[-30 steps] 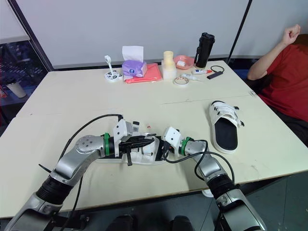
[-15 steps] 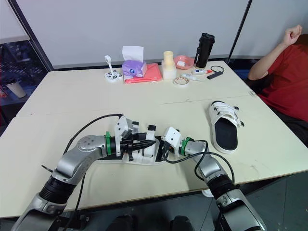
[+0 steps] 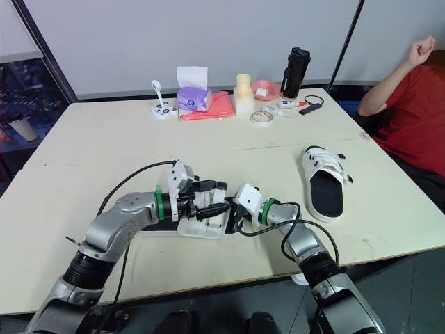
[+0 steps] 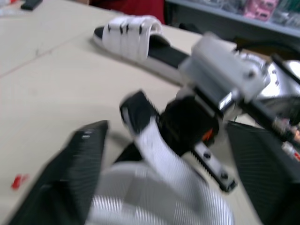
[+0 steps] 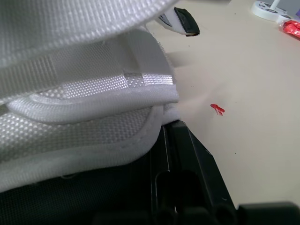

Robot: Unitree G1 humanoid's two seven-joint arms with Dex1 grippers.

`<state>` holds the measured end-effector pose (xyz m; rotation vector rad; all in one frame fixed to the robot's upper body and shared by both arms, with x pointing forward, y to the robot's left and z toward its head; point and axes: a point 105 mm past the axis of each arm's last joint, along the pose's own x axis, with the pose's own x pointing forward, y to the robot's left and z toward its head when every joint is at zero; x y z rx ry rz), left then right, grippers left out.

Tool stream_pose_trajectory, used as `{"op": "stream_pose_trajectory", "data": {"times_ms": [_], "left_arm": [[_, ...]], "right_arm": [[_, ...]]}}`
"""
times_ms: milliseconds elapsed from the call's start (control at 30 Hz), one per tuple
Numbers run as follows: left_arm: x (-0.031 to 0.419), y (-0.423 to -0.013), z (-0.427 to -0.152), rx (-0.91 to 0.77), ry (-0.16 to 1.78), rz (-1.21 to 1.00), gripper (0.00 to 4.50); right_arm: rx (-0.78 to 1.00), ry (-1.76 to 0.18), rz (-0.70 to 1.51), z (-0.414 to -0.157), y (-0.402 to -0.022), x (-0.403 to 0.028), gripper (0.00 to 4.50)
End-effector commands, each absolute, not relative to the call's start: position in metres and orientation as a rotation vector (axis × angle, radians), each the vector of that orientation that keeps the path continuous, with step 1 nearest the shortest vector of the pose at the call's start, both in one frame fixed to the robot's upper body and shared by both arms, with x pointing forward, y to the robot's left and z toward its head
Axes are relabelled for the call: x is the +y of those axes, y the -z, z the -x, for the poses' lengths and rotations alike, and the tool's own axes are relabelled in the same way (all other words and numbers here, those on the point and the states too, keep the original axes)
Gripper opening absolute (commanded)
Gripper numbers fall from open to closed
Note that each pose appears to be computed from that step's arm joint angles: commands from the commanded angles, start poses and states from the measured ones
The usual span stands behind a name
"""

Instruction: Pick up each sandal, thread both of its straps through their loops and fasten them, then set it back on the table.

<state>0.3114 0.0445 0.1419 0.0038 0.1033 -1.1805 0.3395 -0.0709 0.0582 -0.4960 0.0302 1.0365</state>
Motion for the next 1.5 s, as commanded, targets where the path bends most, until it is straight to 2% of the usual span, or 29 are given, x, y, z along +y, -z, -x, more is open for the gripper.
{"op": "stream_pose_trajectory", "data": {"times_ms": [33,133,167,533,933,1267,1400,1500], "left_arm": [[0.043,-0.158,-0.319,0.067,1.170,0.038,2.06],[0.043,-0.157,-0.321,0.078,1.173,0.038,0.44],[0.043,-0.157,-0.320,0.082,1.175,0.035,0.03],[0.050,-0.182,-0.324,0.010,1.184,0.089,0.03],[0.062,-0.144,-0.358,0.129,1.040,-0.011,0.03],[0.054,-0.120,-0.369,0.222,1.143,-0.073,0.03],[0.054,-0.115,-0.370,0.243,1.159,-0.067,1.50],[0.054,-0.114,-0.368,0.238,1.169,-0.083,3.14]], "right_arm": [[0.495,-0.976,0.542,-0.309,0.047,-0.120,0.00],[0.498,-0.975,0.542,-0.308,0.048,-0.121,0.00],[0.499,-0.974,0.542,-0.307,0.048,-0.121,0.00],[0.504,-0.976,0.543,-0.306,0.050,-0.121,0.00],[0.504,-0.984,0.546,-0.305,0.051,-0.119,0.00],[0.506,-0.975,0.535,-0.303,0.053,-0.118,0.00],[0.506,-0.971,0.529,-0.302,0.054,-0.117,0.00],[0.506,-0.969,0.526,-0.302,0.053,-0.117,0.00]]}}
